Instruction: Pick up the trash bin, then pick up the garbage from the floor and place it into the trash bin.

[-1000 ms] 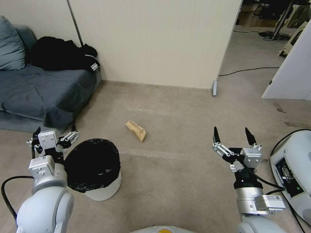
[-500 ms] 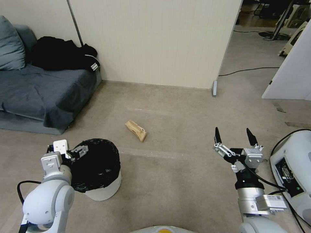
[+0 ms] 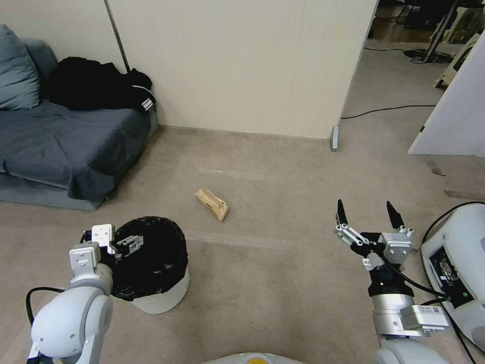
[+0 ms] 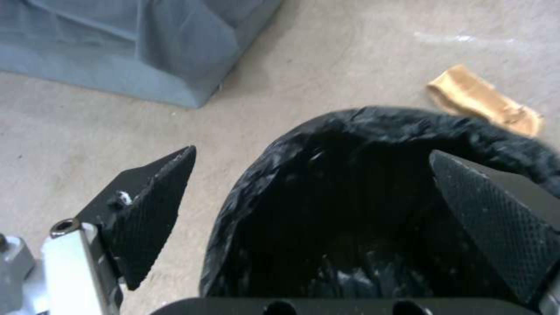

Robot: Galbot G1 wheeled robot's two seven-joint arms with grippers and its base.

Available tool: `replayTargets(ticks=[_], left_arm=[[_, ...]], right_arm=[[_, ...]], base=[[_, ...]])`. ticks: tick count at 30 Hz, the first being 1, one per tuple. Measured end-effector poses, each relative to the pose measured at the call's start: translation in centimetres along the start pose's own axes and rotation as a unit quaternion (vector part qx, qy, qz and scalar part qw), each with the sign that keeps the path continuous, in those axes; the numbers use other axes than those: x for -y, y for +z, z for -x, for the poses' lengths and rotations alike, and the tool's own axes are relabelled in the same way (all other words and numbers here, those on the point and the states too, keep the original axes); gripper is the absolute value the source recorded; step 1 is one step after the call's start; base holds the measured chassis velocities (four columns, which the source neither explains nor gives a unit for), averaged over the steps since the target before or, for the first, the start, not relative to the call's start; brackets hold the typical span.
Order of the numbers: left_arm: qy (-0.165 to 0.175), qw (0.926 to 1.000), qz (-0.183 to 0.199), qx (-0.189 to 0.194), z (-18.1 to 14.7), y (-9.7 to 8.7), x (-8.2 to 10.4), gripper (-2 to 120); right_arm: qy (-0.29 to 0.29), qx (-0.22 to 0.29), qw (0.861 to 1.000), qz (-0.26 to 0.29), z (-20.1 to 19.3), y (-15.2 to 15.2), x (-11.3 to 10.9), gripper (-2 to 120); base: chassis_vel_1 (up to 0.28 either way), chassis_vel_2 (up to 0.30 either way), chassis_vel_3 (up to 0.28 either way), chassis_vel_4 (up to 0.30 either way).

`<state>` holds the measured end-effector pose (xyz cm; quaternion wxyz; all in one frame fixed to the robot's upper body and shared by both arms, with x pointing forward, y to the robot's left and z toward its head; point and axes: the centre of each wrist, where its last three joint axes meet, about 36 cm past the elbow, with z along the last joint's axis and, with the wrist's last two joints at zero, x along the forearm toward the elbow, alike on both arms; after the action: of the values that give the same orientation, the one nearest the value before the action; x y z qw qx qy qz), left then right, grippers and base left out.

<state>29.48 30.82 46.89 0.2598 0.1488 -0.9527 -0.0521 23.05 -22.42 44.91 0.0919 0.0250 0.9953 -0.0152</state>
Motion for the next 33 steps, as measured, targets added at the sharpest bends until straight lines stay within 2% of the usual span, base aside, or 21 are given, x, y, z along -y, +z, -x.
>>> replayTargets(ticks=[11, 19, 26, 33], left_arm=[[-0.029, 0.9992, -0.005, -0.026, 1.5, 1.5, -0.4, 99], [-0.027, 0.997, -0.031, -0.066, 4.1, 3.5, -0.5, 98], [-0.025, 0.9959, -0.038, -0.078, 5.4, 4.1, -0.2, 98], [-0.038, 0.9936, -0.041, -0.098, 6.8, 5.2, -0.7, 98]], right_arm=[[0.003, -0.001, 1.0, -0.004, -0.4, -0.1, 0.4, 100], [0.009, -0.005, 1.0, -0.015, -0.7, -0.3, 1.4, 100], [0.01, -0.013, 1.0, -0.015, -1.1, 0.2, 1.4, 100], [0.012, -0.017, 1.0, -0.017, -1.3, 0.6, 1.6, 100]], base=[[0.0, 0.0, 0.0, 0.0], [0.0, 0.0, 0.0, 0.0], [0.0, 0.0, 0.0, 0.0], [0.0, 0.0, 0.0, 0.0]])
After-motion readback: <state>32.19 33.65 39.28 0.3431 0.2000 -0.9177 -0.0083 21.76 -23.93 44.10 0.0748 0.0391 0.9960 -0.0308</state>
